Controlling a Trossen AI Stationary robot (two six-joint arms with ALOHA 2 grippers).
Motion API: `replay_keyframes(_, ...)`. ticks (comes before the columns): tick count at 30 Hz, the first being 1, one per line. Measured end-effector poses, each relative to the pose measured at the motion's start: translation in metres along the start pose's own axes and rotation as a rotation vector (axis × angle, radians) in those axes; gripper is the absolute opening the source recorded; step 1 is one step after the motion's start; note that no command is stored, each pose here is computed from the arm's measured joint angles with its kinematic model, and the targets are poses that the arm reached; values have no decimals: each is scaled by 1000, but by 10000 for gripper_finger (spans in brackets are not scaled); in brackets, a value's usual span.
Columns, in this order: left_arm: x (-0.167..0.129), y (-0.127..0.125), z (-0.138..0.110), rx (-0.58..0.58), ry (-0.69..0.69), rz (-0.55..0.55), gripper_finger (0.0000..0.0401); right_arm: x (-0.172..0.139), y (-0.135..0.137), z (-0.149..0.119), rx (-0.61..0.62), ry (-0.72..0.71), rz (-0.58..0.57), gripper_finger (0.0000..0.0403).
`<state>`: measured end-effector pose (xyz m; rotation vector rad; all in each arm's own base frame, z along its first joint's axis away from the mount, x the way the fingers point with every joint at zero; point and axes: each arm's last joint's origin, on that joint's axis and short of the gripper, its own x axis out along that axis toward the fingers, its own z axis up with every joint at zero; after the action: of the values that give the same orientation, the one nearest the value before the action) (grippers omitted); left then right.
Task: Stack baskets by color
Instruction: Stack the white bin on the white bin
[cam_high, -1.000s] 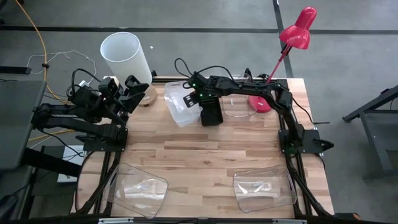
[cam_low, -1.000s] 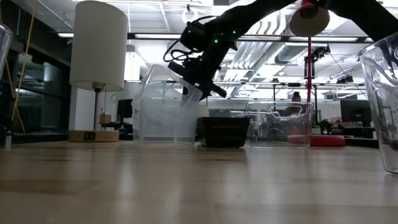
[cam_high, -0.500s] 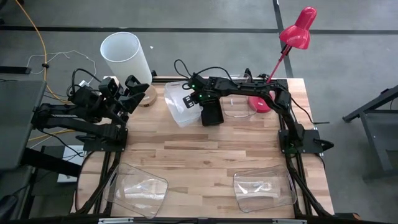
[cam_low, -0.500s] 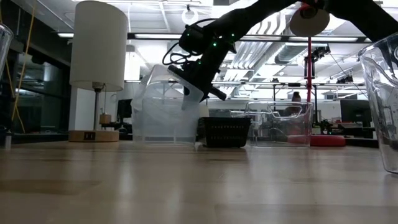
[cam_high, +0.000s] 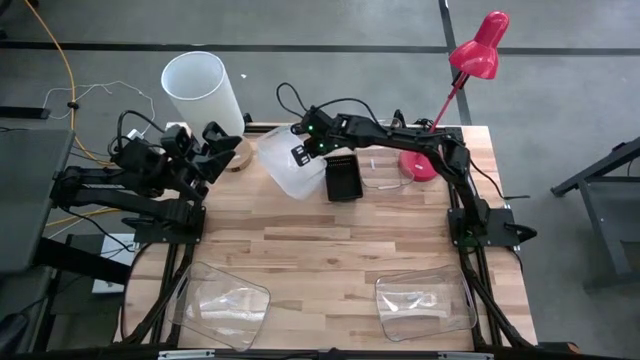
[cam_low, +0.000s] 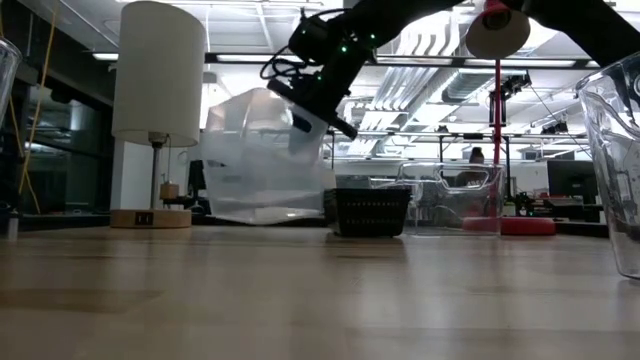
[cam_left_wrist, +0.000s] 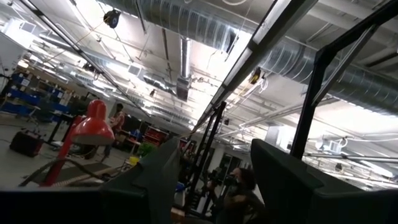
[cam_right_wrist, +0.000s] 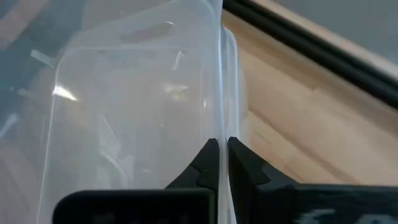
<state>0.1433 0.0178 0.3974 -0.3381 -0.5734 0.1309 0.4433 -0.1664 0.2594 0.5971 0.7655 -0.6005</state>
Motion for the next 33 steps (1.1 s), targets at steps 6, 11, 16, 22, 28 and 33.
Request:
replay_keyframes(6, 0, 0, -1, 1, 7, 2, 186, -1, -5, -1, -2, 46, -10, 1)
replay_keyframes(11, 0, 0, -1, 1, 7, 2, 186, -1, -6, -1, -6, 46, -12, 0)
replay_keyframes(16, 0, 0, -1, 1, 9, 2, 186, -2, -6, -1, -9, 45, -16, 0)
replay_keyframes(22, 0, 1, -2, 3, 21, 7, 186, -16, -1, 11, -52, 8, -20, 0)
replay_keyframes(28, 0, 1, -2, 3, 20, 9, 186, -23, -1, 15, -71, -10, -51, 0)
replay_keyframes(33, 0, 1, -2, 4, 20, 9, 186, -18, -1, 13, -40, 12, 8, 0)
